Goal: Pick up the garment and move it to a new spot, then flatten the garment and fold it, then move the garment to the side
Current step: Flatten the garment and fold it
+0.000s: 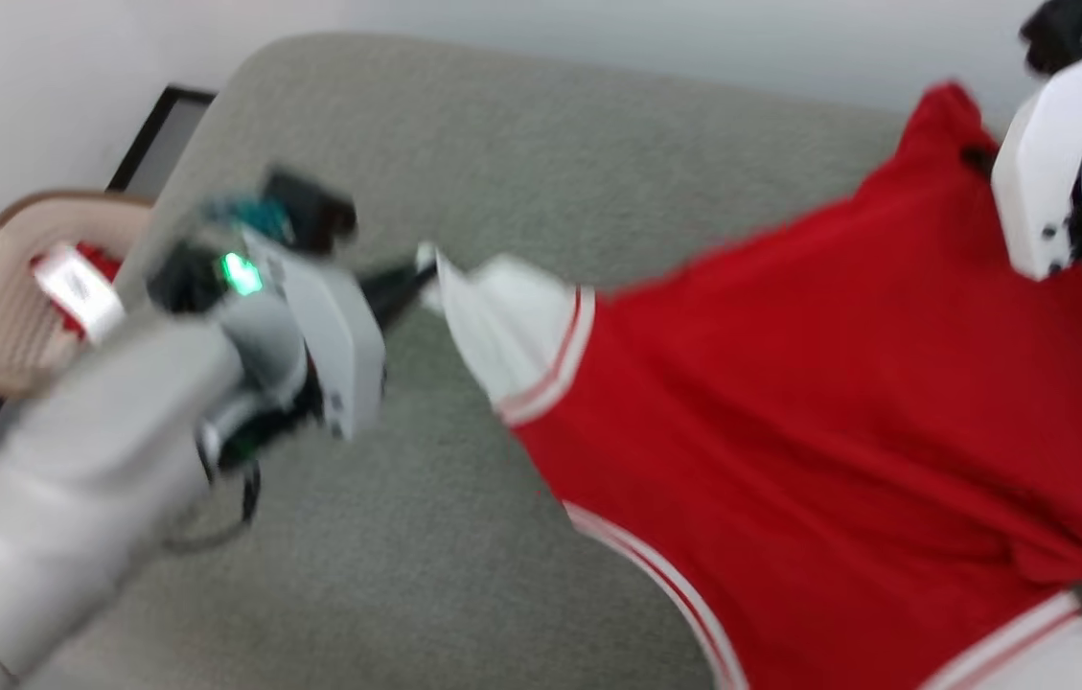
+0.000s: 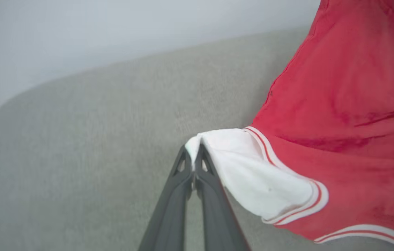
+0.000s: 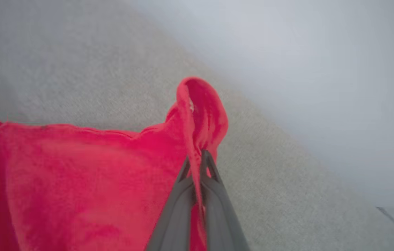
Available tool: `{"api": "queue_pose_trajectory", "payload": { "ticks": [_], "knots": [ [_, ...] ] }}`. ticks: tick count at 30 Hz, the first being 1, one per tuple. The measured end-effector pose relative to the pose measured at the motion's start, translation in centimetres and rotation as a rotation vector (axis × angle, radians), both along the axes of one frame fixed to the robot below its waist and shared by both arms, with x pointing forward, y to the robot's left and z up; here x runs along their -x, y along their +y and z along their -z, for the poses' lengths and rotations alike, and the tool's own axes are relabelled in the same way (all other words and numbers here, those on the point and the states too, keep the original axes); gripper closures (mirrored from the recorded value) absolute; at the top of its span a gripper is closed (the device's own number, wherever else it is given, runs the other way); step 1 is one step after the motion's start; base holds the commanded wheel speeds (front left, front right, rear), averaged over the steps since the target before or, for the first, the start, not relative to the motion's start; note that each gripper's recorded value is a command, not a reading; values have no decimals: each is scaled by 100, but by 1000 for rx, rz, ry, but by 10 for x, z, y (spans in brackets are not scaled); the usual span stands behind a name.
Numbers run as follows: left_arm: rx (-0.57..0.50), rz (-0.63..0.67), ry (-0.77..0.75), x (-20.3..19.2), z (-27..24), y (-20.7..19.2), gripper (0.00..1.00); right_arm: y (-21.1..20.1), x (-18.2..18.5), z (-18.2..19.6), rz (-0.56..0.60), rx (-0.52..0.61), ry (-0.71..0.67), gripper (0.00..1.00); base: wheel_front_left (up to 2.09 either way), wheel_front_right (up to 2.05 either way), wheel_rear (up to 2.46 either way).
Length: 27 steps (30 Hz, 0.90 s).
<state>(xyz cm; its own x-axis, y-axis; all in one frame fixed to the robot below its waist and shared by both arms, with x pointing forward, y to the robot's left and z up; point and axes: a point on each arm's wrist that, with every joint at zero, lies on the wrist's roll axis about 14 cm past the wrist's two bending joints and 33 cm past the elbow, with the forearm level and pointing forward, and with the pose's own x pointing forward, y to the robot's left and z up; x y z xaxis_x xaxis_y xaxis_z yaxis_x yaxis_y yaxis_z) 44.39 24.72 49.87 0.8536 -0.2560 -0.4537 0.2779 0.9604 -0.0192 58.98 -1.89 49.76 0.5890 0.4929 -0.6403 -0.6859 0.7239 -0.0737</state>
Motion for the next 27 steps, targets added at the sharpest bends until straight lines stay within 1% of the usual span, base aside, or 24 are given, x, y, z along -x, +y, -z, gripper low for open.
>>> {"api": "queue_pose_trajectory", "payload": {
  "ticks": [1,3,5,9,13,15,17,18,24,27],
  "knots": [
    [-4,12,-22,-8,-14,-2,100,-3,-3,-13,6,-12,-39,100,0,0,0],
    [22,28,-74,-23,-48,-10,100,-10,-7,-41,23,-43,-112,100,0,0,0],
    [-8,53,-117,-35,-80,-13,100,-13,-8,-70,25,-77,-189,100,0,0,0],
    [0,48,-226,-59,-145,-16,100,-19,-7,-129,19,-122,-352,100,0,0,0],
    [-12,32,-325,-75,-201,-18,100,-38,-1,-171,44,-132,-468,100,0,0,0],
    [-37,22,-370,-80,-225,-16,100,-46,2,-193,55,-137,-529,100,0,0,0],
    [-24,11,-418,-83,-249,-18,100,-55,6,-214,71,-139,-587,100,0,0,0],
    [-34,8,-442,-84,-260,-19,100,-61,8,-225,85,-148,-614,100,0,0,0],
    [-13,22,-618,-84,-331,-39,100,-88,23,-270,154,-186,-732,100,0,0,0],
    [-9,26,-685,-81,-358,-46,100,-102,30,-292,187,-206,-781,100,0,0,0]
  ]
}}
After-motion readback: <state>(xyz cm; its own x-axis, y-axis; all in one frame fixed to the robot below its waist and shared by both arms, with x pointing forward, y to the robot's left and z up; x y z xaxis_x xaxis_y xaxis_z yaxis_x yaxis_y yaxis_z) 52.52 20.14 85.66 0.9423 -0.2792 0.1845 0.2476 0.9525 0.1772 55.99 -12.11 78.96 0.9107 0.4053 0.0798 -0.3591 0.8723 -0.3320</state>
